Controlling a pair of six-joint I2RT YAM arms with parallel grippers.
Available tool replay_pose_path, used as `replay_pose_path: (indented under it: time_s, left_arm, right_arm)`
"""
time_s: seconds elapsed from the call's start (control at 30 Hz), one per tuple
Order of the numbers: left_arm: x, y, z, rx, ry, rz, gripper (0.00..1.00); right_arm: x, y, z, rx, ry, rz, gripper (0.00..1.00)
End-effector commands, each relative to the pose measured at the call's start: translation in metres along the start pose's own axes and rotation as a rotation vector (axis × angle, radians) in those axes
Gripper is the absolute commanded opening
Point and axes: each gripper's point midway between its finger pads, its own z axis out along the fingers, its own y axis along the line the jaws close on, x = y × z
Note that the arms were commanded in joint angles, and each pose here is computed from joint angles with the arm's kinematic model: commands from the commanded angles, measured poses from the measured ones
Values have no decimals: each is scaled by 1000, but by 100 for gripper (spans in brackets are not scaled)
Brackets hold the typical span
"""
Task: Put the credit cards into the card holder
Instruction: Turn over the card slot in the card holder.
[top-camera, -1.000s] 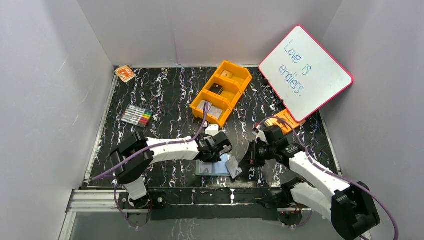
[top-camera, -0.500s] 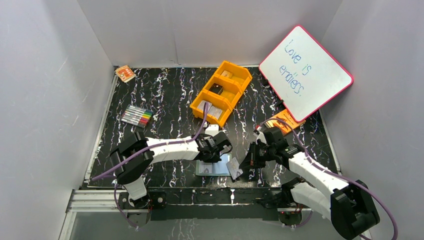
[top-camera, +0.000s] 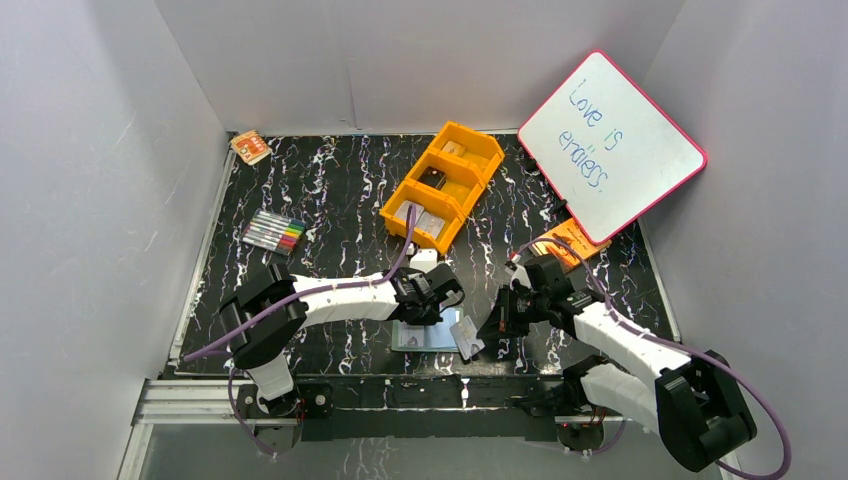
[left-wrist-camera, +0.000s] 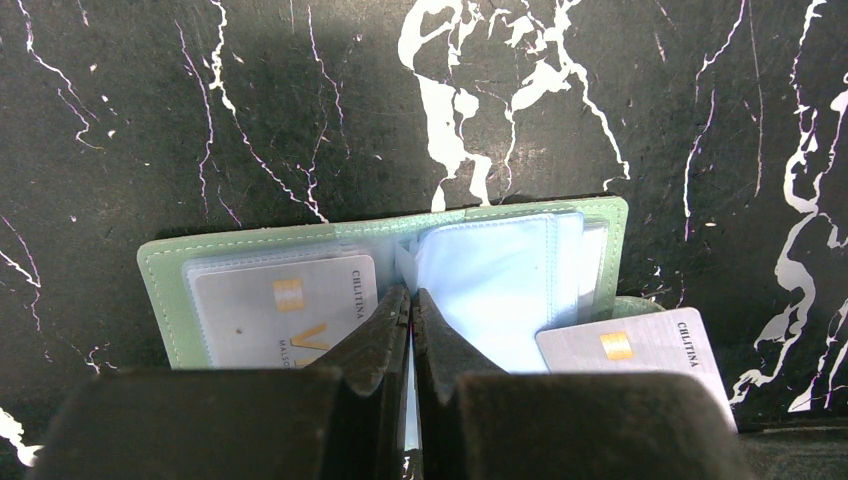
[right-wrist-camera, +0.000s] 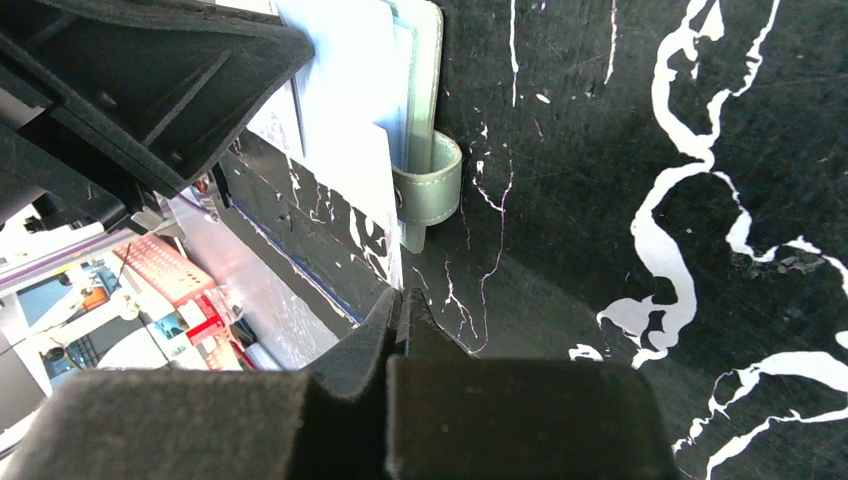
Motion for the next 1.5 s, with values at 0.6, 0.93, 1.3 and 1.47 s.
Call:
replay_pose_path:
  time_s: [0.6,0.93,1.3,1.47]
  left_arm:
    - [15,25,-8,-66,41,39,0]
    - [15,23,-8,-60,44,38,0]
    - [1,19,-20,-53,4,32,7]
    - [-16,10,-38,-4,-44,19,25]
  right_arm:
    - [-10,4,-4,8,-57,-29,0]
    - [-6,16,2,-62,-5,-57,0]
    - [-9,35,1,-138,-11,-89,0]
    - [-10,40,2,-160,-11,-93,0]
